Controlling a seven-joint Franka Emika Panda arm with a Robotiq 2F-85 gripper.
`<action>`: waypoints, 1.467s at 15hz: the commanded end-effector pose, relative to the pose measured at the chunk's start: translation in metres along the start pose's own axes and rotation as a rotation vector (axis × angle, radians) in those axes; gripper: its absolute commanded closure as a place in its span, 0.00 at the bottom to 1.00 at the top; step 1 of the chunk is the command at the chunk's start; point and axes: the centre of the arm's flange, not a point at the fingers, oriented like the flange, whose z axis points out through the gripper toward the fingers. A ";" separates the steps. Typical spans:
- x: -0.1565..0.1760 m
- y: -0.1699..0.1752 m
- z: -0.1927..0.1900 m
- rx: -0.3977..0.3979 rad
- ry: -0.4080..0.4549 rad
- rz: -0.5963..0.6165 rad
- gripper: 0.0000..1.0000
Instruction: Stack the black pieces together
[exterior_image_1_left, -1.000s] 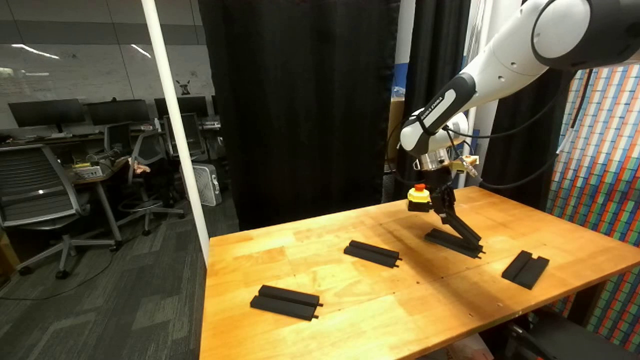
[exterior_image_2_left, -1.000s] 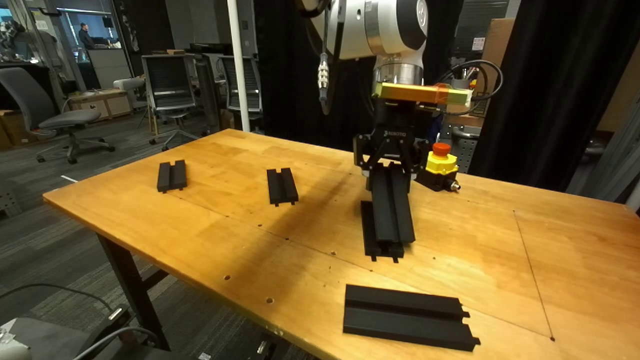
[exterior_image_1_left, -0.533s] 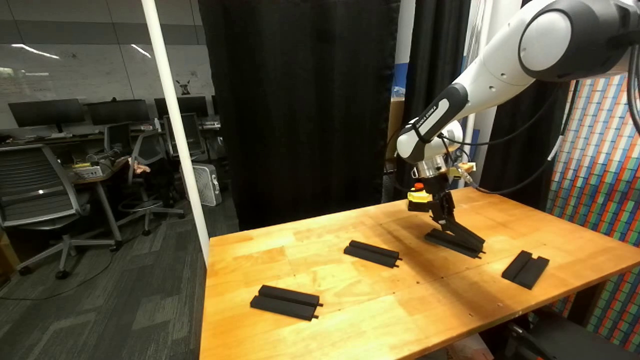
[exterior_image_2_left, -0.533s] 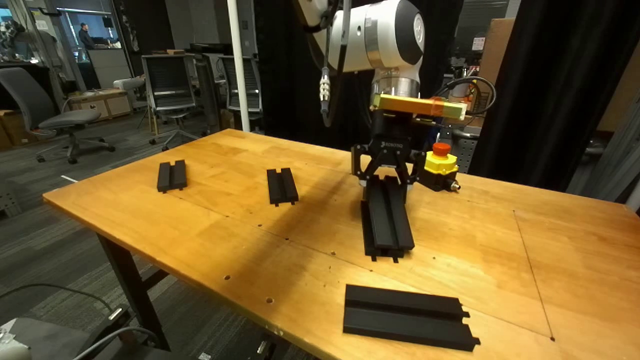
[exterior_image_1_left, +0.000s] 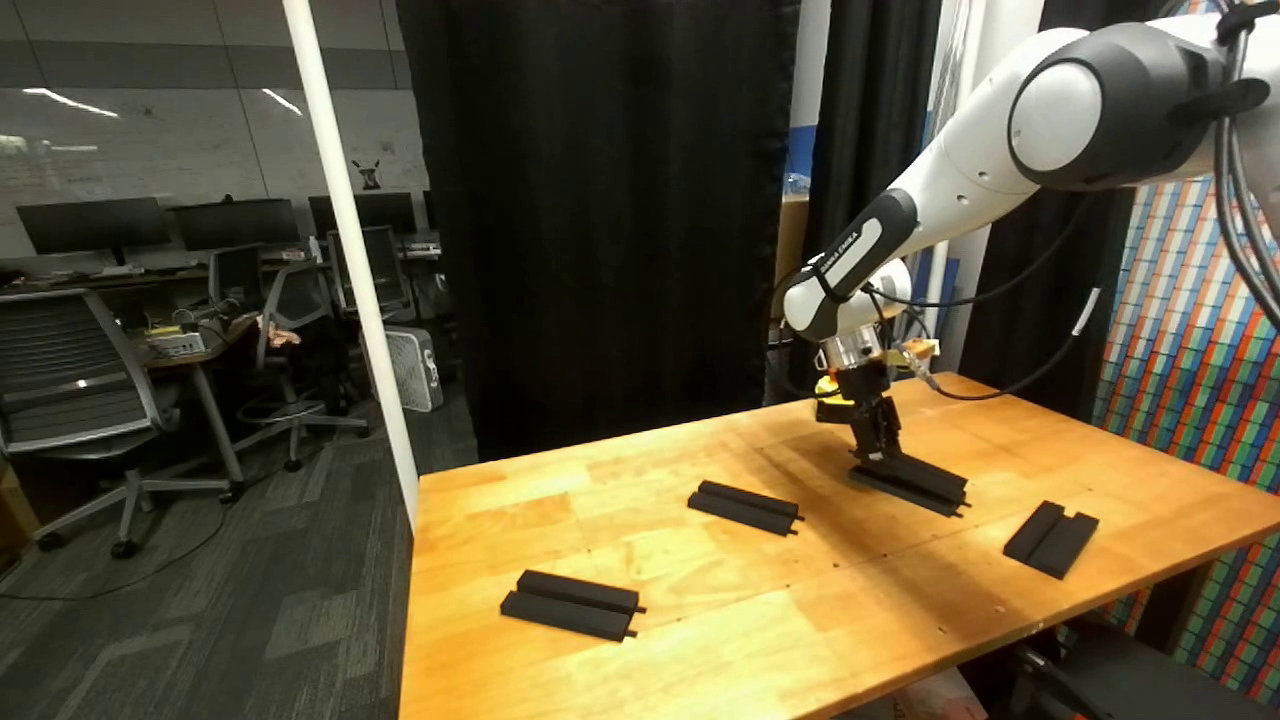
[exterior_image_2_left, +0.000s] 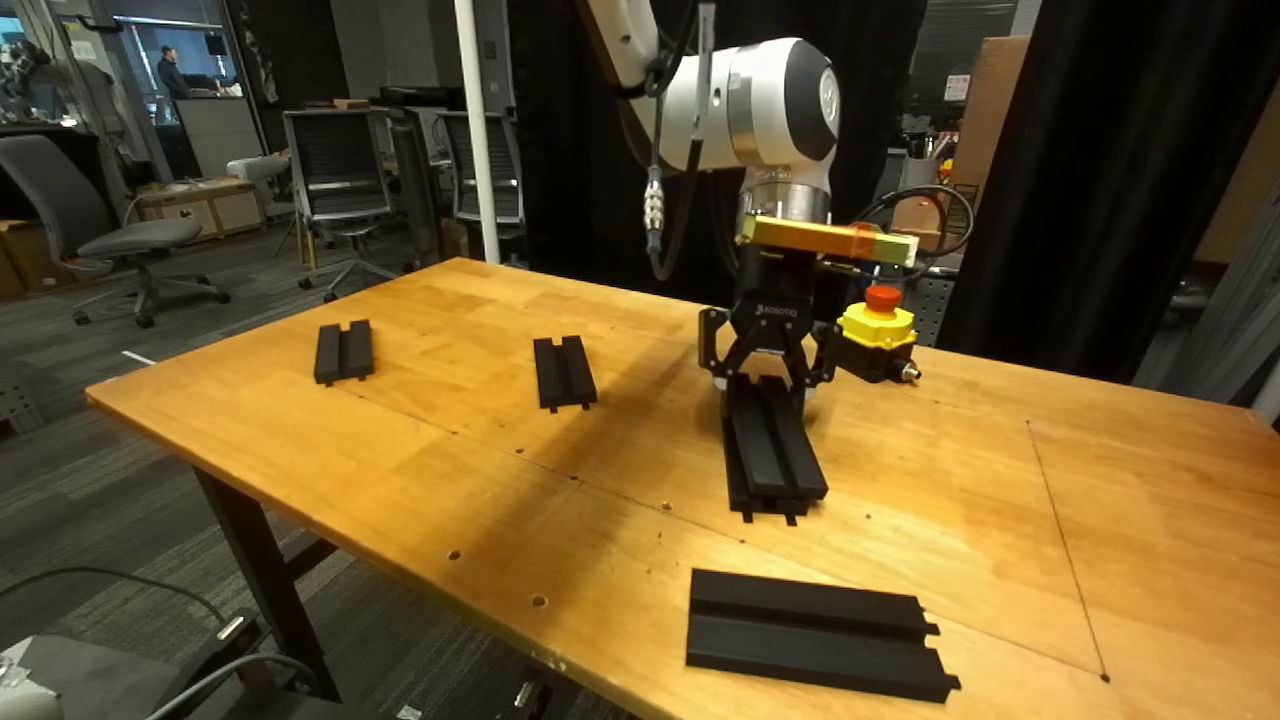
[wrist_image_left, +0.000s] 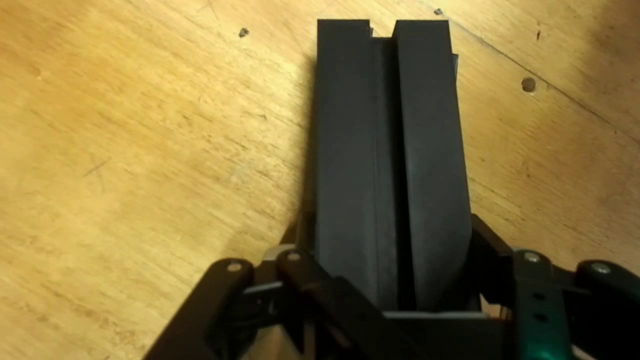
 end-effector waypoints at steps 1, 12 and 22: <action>0.007 0.002 -0.006 0.023 0.039 0.006 0.53; 0.004 -0.004 0.006 0.047 0.048 0.052 0.53; 0.004 -0.007 0.011 0.042 0.029 0.083 0.05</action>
